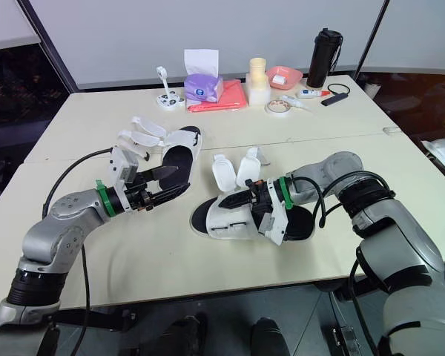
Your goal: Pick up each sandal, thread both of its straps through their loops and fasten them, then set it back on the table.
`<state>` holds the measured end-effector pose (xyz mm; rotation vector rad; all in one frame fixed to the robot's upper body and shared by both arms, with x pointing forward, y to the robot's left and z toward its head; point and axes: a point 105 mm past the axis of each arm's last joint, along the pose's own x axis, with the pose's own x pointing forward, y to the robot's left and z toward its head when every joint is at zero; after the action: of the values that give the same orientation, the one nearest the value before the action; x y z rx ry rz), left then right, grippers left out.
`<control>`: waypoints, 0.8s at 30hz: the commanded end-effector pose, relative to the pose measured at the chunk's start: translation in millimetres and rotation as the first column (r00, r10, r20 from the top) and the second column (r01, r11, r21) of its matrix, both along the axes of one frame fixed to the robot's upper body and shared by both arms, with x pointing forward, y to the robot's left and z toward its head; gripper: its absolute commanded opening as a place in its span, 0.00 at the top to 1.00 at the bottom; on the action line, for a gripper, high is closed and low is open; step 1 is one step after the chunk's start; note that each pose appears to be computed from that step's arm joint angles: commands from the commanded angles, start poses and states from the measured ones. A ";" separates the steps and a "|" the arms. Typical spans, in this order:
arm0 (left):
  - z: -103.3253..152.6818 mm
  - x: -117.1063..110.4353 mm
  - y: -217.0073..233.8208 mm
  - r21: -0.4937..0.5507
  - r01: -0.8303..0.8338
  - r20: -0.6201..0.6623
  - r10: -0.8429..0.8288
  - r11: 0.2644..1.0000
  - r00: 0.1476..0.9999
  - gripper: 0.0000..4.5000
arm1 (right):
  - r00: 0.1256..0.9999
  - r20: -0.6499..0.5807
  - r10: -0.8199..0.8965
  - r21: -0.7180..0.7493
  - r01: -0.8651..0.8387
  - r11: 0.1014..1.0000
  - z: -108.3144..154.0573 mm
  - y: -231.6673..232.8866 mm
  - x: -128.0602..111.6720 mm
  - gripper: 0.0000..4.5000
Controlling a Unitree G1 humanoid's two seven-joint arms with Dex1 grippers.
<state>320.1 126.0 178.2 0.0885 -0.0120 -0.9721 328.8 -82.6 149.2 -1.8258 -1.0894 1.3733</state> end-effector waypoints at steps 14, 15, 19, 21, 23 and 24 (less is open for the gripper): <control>-21.6 0.1 -19.4 0.206 0.260 -0.013 -0.263 0.943 0.965 0.26 | 0.880 -0.294 -0.372 0.053 0.404 0.913 36.3 -42.9 -25.7 0.01; -24.3 2.0 -20.7 0.235 0.272 -0.003 -0.279 0.933 0.960 0.26 | 0.853 -0.337 -0.398 0.051 0.439 0.897 39.9 -44.0 -29.0 0.01; -37.7 4.7 -22.4 0.337 0.340 0.006 -0.363 0.878 0.932 0.45 | 0.753 -0.475 -0.456 0.091 0.558 0.825 55.4 -41.8 -38.6 0.00; -39.5 6.5 -22.5 0.340 0.357 0.004 -0.381 0.870 0.925 0.68 | 0.723 -0.517 -0.458 0.123 0.593 0.796 60.8 -38.2 -42.2 0.00; -40.5 8.9 -22.0 0.337 0.364 0.001 -0.387 0.868 0.922 0.92 | 0.701 -0.539 -0.467 0.127 0.616 0.777 61.7 -36.3 -45.9 0.00; -41.1 10.2 -21.6 0.336 0.365 0.000 -0.388 0.868 0.922 0.99 | 0.694 -0.544 -0.473 0.130 0.626 0.769 62.0 -35.9 -47.1 0.00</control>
<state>327.4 106.2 125.3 0.4110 0.1267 -1.3472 285.4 -122.6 196.1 -1.3269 -0.3500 1.1432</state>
